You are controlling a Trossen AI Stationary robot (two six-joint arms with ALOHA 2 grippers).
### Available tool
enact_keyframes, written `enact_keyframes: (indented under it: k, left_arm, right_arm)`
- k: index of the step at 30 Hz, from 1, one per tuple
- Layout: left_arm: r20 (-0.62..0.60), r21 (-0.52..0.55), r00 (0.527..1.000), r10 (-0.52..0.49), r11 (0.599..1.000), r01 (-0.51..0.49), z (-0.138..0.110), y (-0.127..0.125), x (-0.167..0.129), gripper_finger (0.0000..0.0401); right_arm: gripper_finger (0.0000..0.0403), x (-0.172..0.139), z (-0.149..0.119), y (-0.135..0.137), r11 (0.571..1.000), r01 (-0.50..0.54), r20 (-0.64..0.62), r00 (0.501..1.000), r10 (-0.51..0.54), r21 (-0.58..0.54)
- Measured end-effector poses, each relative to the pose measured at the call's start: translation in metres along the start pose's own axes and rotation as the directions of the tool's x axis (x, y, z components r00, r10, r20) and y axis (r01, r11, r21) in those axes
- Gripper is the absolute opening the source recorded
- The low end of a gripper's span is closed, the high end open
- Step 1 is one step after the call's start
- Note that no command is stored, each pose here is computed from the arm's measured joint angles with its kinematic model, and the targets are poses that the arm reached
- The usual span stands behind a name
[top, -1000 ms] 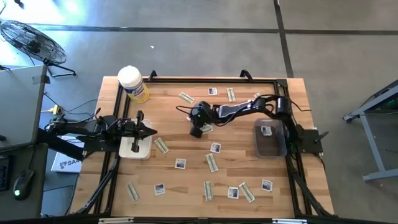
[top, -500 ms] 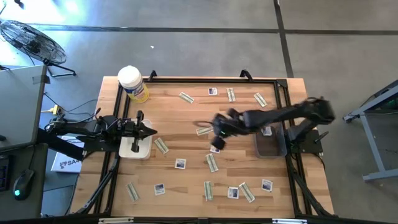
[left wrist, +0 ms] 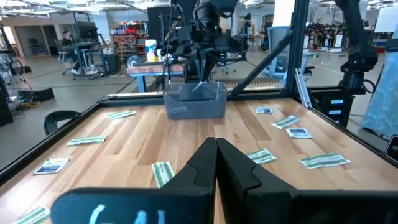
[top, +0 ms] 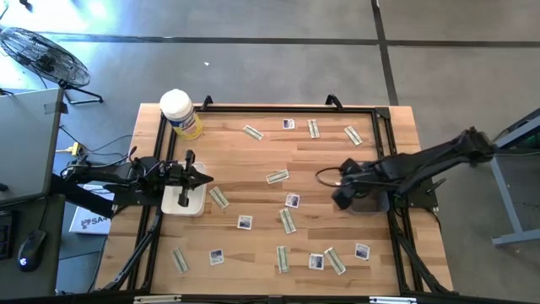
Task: Pick & Place First Aid Supplies
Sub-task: Put the blue alcohol pad into the black bin
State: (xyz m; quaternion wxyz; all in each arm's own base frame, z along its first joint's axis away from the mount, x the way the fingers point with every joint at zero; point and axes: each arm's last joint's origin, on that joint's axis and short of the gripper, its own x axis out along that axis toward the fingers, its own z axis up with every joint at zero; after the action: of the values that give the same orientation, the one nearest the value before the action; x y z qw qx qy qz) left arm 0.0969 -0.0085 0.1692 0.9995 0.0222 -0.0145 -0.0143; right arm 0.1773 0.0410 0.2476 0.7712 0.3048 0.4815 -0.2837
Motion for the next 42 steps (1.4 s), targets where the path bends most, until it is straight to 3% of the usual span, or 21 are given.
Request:
enact_keyframes:
  k: [8,17,26,35,42]
  left_arm:
    - [0.000,0.000,1.000,0.000,1.000,0.000,0.000,0.000,0.000,0.0001]
    - [0.000,0.000,1.000,0.001,1.000,-0.001,0.000,0.000,0.000,0.0001]
    - [0.000,0.000,1.000,0.001,1.000,-0.001,0.000,0.000,0.000,0.0001]
    - [0.000,0.000,1.000,0.001,1.000,-0.001,0.000,0.000,0.000,0.0001]
    - [0.000,0.000,1.000,0.001,1.000,-0.001,0.000,0.000,0.000,0.0001]
  right_arm:
    - [0.0001,0.021,-0.027,-0.035,0.987,0.151,-0.194,0.971,-0.139,0.048]
    - [0.0001,0.052,-0.039,-0.051,0.981,0.182,-0.196,0.967,-0.165,0.069]
    - [0.0000,0.061,-0.033,-0.057,0.974,0.216,-0.181,0.963,-0.201,0.066]
    - [0.0002,0.075,-0.029,-0.059,0.957,0.291,-0.247,0.928,-0.280,0.009]
    - [0.0027,0.078,-0.029,-0.060,0.953,0.302,-0.270,0.917,-0.292,-0.005]
